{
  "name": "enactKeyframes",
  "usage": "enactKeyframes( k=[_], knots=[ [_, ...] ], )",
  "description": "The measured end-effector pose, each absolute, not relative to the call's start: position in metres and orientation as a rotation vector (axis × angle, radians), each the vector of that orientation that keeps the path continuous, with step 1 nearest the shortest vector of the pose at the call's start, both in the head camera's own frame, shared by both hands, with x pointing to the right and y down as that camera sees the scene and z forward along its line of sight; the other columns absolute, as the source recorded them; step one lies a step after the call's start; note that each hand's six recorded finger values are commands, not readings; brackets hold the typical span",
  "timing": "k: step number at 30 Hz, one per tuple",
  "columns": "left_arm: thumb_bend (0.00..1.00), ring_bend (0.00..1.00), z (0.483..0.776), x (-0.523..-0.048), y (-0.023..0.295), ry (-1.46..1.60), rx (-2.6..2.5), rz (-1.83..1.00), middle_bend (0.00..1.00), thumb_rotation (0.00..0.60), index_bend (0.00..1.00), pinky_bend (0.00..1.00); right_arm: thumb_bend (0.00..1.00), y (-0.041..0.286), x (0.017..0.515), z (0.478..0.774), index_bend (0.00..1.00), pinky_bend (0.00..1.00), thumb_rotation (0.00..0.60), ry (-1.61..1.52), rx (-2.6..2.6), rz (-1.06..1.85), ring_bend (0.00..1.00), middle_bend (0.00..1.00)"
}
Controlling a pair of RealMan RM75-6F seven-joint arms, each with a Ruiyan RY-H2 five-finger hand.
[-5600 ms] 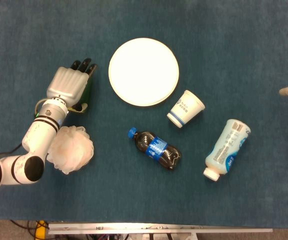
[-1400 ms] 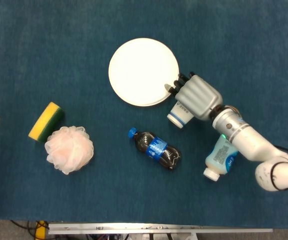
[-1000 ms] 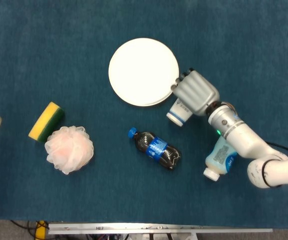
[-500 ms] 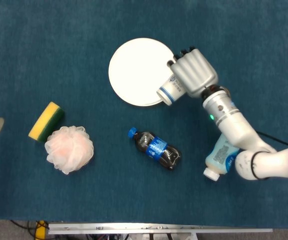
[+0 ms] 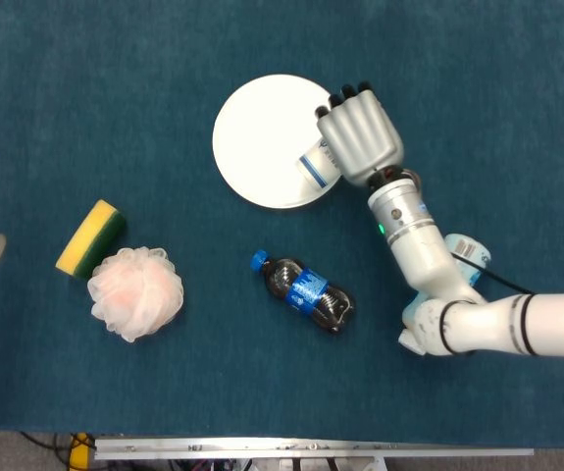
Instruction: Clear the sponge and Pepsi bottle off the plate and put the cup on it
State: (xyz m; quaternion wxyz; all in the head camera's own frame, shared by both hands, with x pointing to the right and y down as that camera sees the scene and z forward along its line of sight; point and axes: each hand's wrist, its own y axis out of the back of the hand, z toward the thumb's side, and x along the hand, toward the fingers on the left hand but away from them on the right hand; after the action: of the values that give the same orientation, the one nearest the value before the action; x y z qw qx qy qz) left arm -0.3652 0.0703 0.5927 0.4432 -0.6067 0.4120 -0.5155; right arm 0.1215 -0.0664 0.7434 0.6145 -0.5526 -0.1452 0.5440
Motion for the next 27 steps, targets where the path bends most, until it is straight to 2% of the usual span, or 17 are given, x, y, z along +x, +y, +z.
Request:
enactKeyframes(
  k=[19, 25, 27],
  knots=[
    [0.27, 0.06, 0.592, -0.371, 0.073, 1.036, -1.496, -1.312, 0.03, 0.600, 0.01, 0.25, 0.00, -0.090, 0.109, 0.754, 0.40, 0.37, 0.600, -0.360, -1.273, 1.277, 0.30, 0.41],
    [0.27, 0.05, 0.591, -0.372, 0.073, 1.039, -1.489, -1.325, 0.03, 0.600, 0.01, 0.24, 0.00, -0.096, 0.101, 0.758, 0.36, 0.35, 0.600, -0.368, -1.284, 1.278, 0.28, 0.39],
    [0.27, 0.05, 0.591, -0.372, 0.073, 1.040, -1.485, -1.325, 0.03, 0.600, 0.01, 0.24, 0.00, -0.098, 0.100, 0.759, 0.32, 0.34, 0.600, -0.372, -1.287, 1.280, 0.26, 0.37]
  ],
)
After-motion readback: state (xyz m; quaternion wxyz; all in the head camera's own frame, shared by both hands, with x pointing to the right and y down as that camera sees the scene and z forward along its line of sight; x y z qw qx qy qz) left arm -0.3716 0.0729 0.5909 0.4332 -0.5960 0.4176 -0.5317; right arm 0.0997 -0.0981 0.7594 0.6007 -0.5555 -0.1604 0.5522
